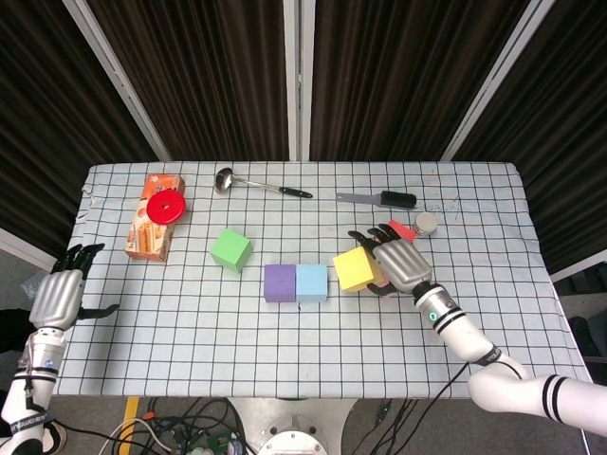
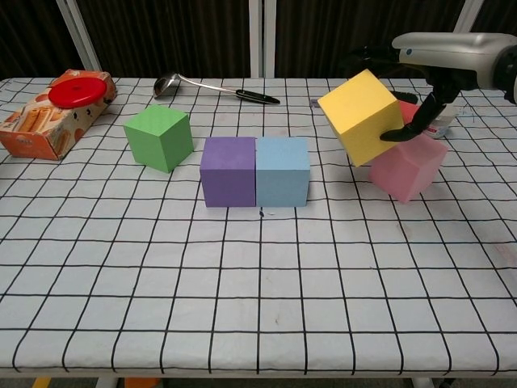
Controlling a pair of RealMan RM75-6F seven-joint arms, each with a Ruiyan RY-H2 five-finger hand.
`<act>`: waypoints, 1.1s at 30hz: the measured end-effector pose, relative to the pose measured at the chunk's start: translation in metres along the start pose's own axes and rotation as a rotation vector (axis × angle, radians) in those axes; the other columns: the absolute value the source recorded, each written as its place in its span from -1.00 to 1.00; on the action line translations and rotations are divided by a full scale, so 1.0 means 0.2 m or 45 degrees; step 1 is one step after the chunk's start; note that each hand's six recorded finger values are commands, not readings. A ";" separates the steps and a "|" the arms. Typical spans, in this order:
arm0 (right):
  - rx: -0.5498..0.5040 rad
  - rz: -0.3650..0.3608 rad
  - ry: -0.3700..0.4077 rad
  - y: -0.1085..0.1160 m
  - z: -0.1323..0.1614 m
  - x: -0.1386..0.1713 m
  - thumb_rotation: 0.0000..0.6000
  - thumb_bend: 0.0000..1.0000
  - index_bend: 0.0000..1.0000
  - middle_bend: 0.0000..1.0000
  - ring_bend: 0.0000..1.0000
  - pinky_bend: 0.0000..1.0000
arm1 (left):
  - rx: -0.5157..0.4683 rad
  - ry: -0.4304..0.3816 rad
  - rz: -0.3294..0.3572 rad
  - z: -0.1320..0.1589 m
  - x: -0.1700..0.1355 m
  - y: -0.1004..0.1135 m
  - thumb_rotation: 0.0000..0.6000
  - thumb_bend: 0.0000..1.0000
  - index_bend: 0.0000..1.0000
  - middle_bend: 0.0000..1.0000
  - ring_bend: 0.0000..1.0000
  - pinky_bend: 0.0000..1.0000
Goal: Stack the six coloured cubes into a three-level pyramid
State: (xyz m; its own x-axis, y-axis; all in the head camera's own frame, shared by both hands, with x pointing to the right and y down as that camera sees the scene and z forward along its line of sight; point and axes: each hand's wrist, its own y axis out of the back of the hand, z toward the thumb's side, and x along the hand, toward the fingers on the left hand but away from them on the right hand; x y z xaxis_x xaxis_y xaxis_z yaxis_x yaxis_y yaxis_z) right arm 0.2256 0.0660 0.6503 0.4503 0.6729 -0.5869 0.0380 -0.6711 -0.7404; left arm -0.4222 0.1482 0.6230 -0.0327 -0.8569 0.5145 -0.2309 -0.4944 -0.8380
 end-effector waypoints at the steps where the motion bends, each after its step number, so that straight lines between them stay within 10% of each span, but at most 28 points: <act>1: 0.009 0.004 0.005 0.00 0.01 0.00 1.00 -0.39 -1.00 0.14 -0.81 -1.00 | 0.000 -0.001 0.000 0.00 0.00 0.00 1.00 -0.97 -0.82 -0.80 -0.97 -0.78; 33: 0.540 0.203 -0.150 -0.03 -0.08 0.01 1.00 -0.34 -1.00 0.21 -0.81 -1.00 | -0.025 0.008 -0.007 -0.03 0.00 -0.02 1.00 -0.97 -0.82 -0.80 -0.97 -0.78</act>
State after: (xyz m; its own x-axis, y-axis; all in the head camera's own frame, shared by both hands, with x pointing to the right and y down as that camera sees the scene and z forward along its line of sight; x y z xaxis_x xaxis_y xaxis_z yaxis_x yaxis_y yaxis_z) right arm 0.2409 0.0654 0.6586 0.3154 0.6190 -0.7193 -0.4027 -0.5990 -0.6921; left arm -0.4279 0.1507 0.6268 -0.0371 -0.8531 0.5205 -0.2505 -0.4963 -0.8312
